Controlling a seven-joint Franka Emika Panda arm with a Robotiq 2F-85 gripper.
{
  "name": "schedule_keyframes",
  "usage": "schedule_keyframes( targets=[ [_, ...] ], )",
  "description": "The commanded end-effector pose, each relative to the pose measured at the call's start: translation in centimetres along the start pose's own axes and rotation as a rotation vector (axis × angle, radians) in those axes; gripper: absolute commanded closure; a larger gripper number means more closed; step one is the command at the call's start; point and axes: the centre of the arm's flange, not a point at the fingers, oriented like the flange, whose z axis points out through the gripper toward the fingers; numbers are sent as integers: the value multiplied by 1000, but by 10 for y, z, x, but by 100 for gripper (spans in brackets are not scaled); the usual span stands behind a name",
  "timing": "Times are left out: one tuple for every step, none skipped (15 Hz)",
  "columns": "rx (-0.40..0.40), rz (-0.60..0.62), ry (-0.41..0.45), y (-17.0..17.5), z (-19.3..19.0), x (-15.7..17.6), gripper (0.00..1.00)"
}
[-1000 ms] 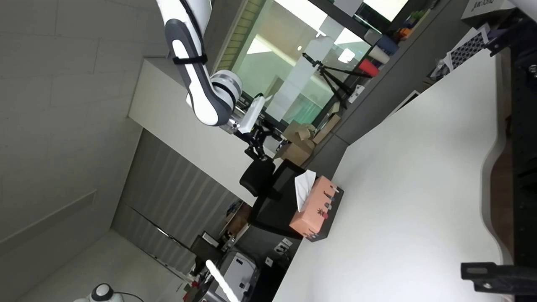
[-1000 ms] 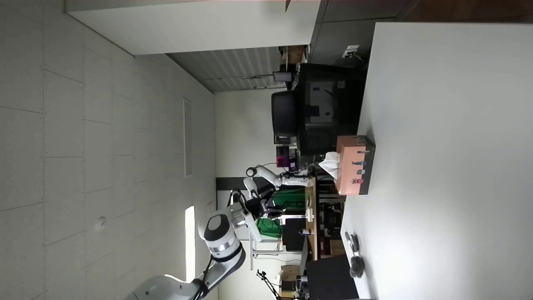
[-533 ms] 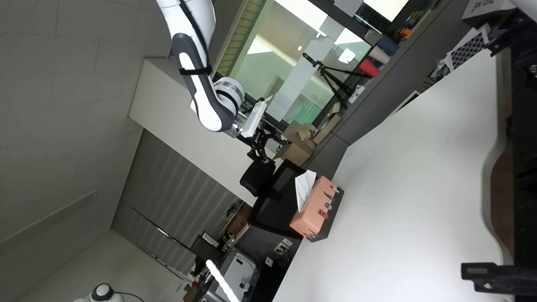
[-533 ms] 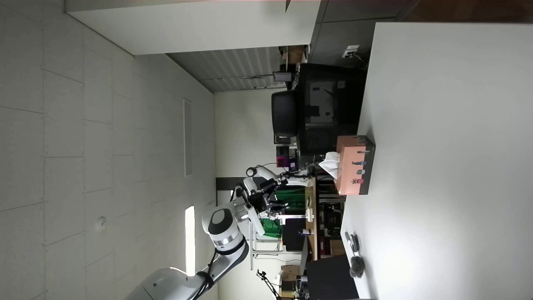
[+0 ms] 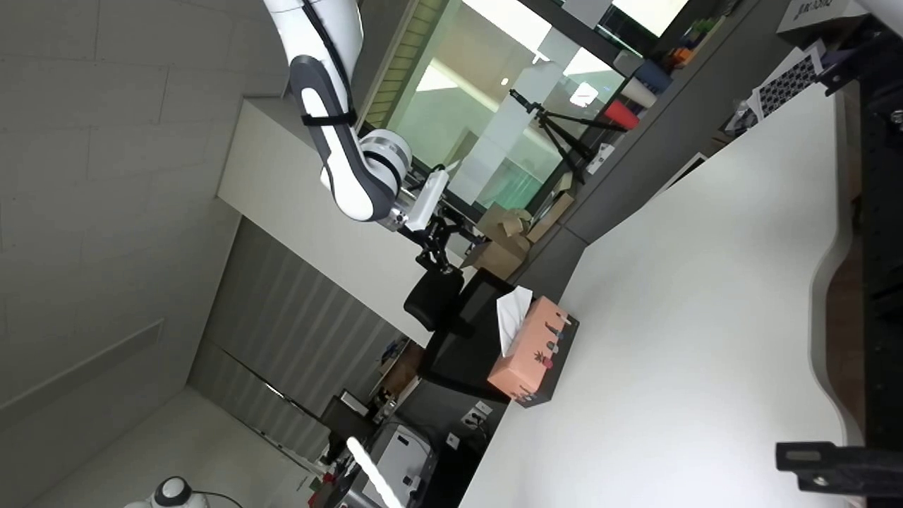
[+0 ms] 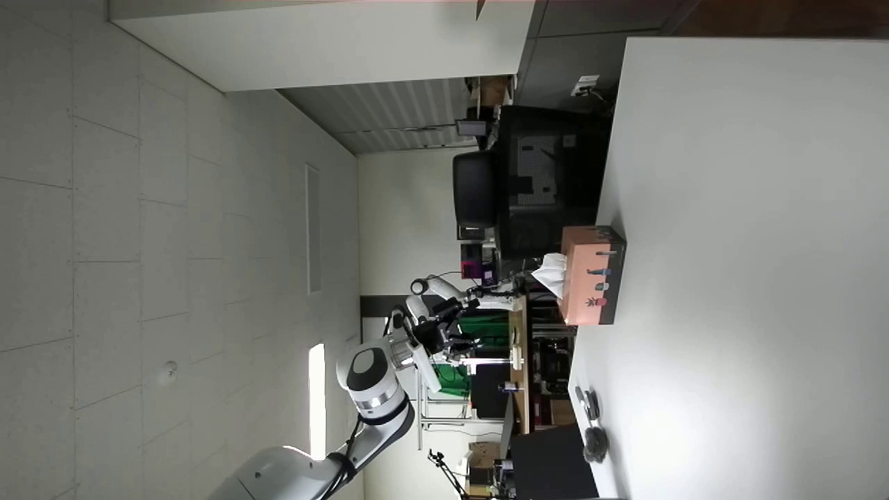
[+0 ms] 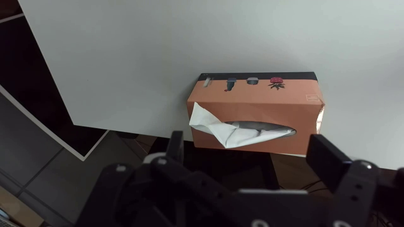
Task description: Put a tissue on the table
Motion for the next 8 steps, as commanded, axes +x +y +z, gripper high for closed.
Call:
schedule_keyframes(
  targets=[
    [0, 0, 0, 0, 0, 0, 0],
    [0, 0, 0, 0, 0, 0, 0],
    [0, 0, 0, 0, 0, 0, 0],
    [0, 0, 0, 0, 0, 0, 0],
    [0, 0, 0, 0, 0, 0, 0],
    [0, 0, 0, 0, 0, 0, 0],
    [11, -54, 32, 3, 6, 8, 0],
    [9, -96, 58, 5, 10, 14, 0]
  ],
)
